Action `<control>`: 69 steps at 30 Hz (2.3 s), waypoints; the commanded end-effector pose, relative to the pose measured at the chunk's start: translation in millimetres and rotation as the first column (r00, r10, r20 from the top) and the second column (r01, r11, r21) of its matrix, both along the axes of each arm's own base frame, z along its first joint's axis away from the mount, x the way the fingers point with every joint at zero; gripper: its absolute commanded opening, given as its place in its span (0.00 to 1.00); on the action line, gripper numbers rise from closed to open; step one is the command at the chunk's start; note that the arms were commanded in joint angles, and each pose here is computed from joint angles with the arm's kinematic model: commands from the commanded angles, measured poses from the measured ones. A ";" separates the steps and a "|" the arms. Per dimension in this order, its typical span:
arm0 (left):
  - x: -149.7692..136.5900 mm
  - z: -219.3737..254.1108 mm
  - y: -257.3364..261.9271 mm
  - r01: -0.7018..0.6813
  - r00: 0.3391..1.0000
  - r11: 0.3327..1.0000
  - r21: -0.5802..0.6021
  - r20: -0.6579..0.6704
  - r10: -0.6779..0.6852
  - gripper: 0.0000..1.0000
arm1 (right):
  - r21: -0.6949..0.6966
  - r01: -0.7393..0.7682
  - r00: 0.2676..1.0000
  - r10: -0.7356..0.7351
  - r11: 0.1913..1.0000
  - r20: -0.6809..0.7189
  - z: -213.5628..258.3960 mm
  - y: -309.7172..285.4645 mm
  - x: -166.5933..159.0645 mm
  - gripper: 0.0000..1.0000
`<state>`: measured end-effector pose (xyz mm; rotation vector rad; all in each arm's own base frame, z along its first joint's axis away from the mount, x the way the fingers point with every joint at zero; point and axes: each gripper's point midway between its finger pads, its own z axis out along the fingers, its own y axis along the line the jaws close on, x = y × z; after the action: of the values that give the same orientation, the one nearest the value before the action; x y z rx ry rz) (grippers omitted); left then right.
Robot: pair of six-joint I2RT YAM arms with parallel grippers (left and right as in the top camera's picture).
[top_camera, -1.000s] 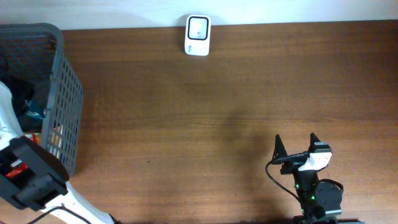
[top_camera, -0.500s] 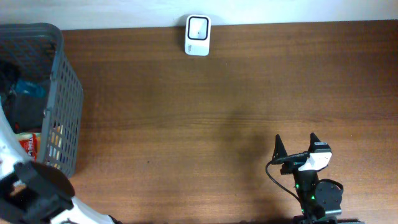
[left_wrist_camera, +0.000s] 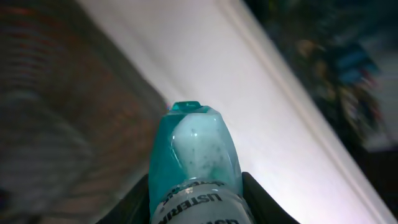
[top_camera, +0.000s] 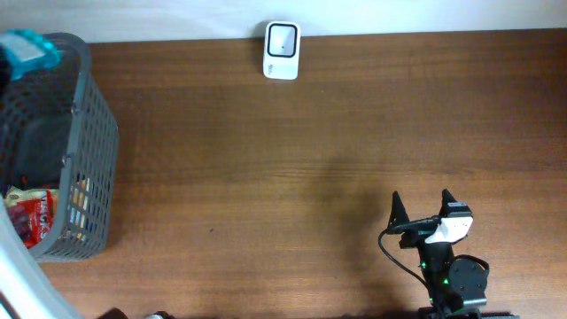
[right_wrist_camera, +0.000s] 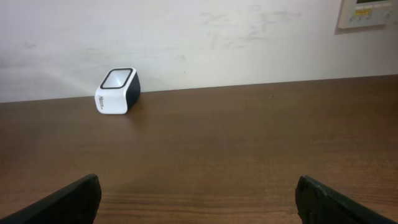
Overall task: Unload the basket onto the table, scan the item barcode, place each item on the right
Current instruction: 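Grasp the teal mouthwash bottle with the left gripper and lift, then carry the bottle to the white scanner and hold it there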
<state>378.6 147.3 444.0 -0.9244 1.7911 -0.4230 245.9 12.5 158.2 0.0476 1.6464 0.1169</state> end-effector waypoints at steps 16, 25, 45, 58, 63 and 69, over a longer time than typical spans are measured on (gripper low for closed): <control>75.4 -60.6 -334.4 0.616 0.786 0.785 0.058 -0.104 -0.609 0.20 | 0.006 0.014 1.000 -0.014 1.000 -0.008 -3.5 -2.9 0.0 0.99; 102.4 -182.2 -472.8 0.797 0.604 0.583 0.159 -0.252 -0.756 0.27 | 0.006 0.014 1.000 -0.014 1.000 -0.008 -3.5 -2.9 0.0 0.99; 91.4 -281.4 -520.3 0.853 0.522 0.449 0.266 -0.451 -0.724 0.42 | 0.006 0.014 1.000 -0.014 1.000 -0.008 -3.5 -3.0 0.0 0.99; 89.8 -330.0 -523.0 0.873 0.483 0.430 0.229 -0.526 -0.700 0.43 | 0.006 0.014 1.000 -0.014 1.000 -0.008 -3.5 -2.9 0.0 0.99; 92.9 -328.0 -526.0 0.870 0.490 0.432 0.237 -0.510 -0.707 0.44 | 0.006 0.014 1.000 -0.014 1.000 -0.008 -3.6 -2.9 0.0 0.99; 108.5 -316.6 -518.4 0.850 0.525 0.461 0.253 -0.474 -0.707 0.45 | 0.006 0.014 1.000 -0.014 1.000 -0.008 -3.5 -2.9 0.0 0.99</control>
<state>473.2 -378.2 126.8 0.3199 2.4388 -0.4190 245.9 12.4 158.2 0.0476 1.6463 0.1163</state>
